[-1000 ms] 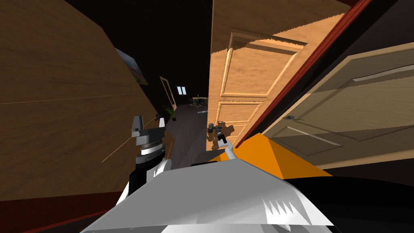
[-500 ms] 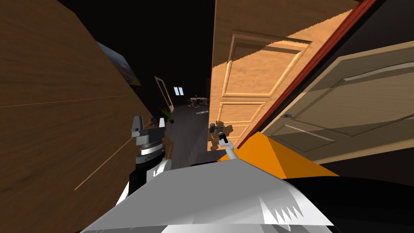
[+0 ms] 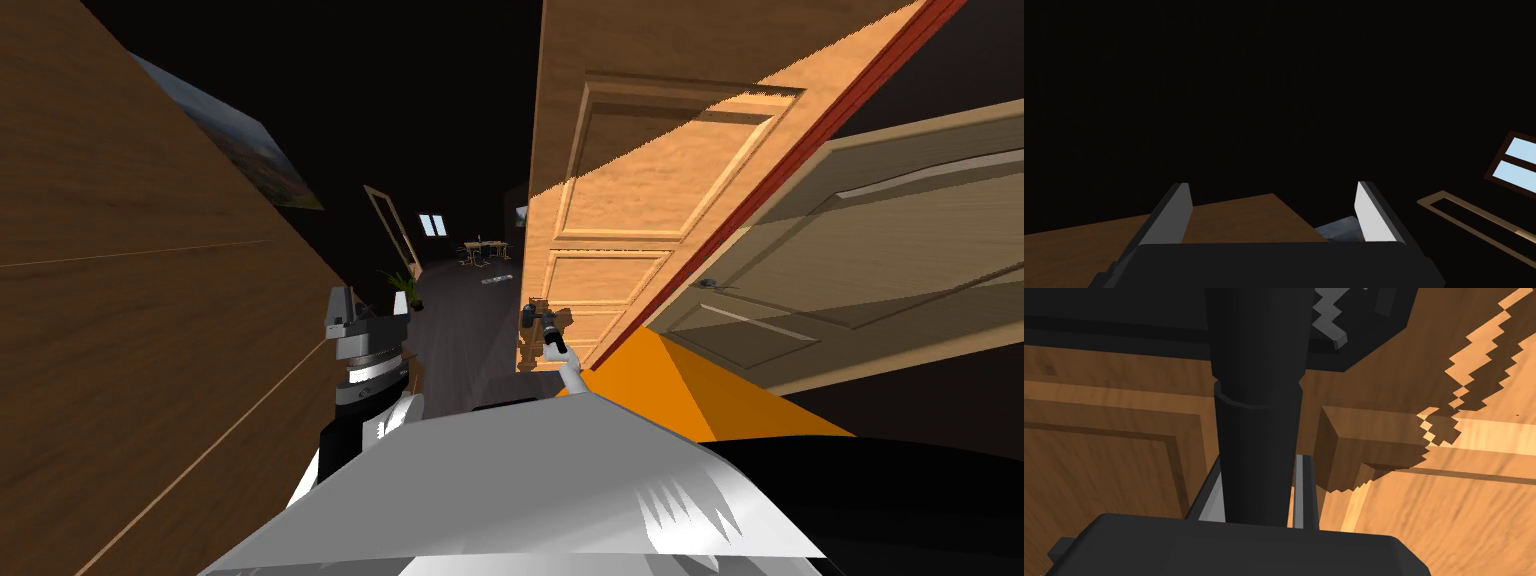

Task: Push the door open

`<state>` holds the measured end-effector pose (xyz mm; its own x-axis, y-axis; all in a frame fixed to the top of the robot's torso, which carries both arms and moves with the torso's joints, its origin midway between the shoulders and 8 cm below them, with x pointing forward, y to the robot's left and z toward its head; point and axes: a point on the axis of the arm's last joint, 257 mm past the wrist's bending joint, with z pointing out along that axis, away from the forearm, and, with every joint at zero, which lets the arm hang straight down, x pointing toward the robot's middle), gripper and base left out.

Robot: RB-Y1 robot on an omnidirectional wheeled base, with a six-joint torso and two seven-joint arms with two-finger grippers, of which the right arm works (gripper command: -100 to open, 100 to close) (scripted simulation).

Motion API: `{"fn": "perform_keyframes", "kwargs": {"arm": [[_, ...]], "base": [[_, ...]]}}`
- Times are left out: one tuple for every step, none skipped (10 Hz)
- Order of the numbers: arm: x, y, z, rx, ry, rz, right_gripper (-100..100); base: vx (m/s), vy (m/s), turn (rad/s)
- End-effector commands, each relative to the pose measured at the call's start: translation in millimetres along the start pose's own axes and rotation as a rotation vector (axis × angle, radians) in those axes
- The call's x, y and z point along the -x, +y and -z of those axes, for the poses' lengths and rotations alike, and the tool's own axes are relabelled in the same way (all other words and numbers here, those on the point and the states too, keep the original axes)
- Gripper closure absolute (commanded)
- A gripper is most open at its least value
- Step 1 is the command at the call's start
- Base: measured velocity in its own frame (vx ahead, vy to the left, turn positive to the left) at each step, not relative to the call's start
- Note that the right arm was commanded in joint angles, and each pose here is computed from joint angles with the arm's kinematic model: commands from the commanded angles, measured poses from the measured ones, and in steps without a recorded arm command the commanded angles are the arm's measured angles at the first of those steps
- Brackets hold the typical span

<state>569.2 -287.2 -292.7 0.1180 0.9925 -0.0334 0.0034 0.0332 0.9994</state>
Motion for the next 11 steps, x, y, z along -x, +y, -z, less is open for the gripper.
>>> {"fn": "perform_keyframes", "kwargs": {"arm": [[-0.5, 2.5, -1.7, 0.004, -0.01, -0.013, 100], [0.2, 1.4, -1.3, 0.002, -0.018, -0.023, 100], [0.4, 0.7, -1.0, 0.0, -0.022, -0.028, 100], [7.8, 0.0, -0.4, 0.0, -0.029, -0.021, 100], [25.2, 1.7, -1.0, 0.004, -0.051, -0.008, 100], [31.0, 2.1, -1.0, 0.005, -0.059, -0.004, 100], [37.5, 2.6, -1.1, 0.005, -0.067, 0.001, 100], [44.4, 3.1, -1.0, 0.006, -0.076, 0.005, 100], [51.8, 3.6, -0.9, 0.007, -0.087, 0.009, 100], [59.3, 4.2, -0.6, 0.008, -0.098, 0.013, 100], [67.1, 4.8, -0.2, 0.008, -0.109, 0.017, 100]], "base": [[0.165, 0.078, -0.07], [0.138, 0.096, -0.066], [0.123, 0.106, -0.066], [0.055, 0.033, -0.051], [0.115, 0.037, -0.045], [0.155, 0.067, -0.057], [0.151, 0.045, -0.038], [0.155, 0.045, -0.025], [0.147, 0.035, -0.032], [0.168, 0.04, -0.028], [0.2, 0.061, -0.046]]}}
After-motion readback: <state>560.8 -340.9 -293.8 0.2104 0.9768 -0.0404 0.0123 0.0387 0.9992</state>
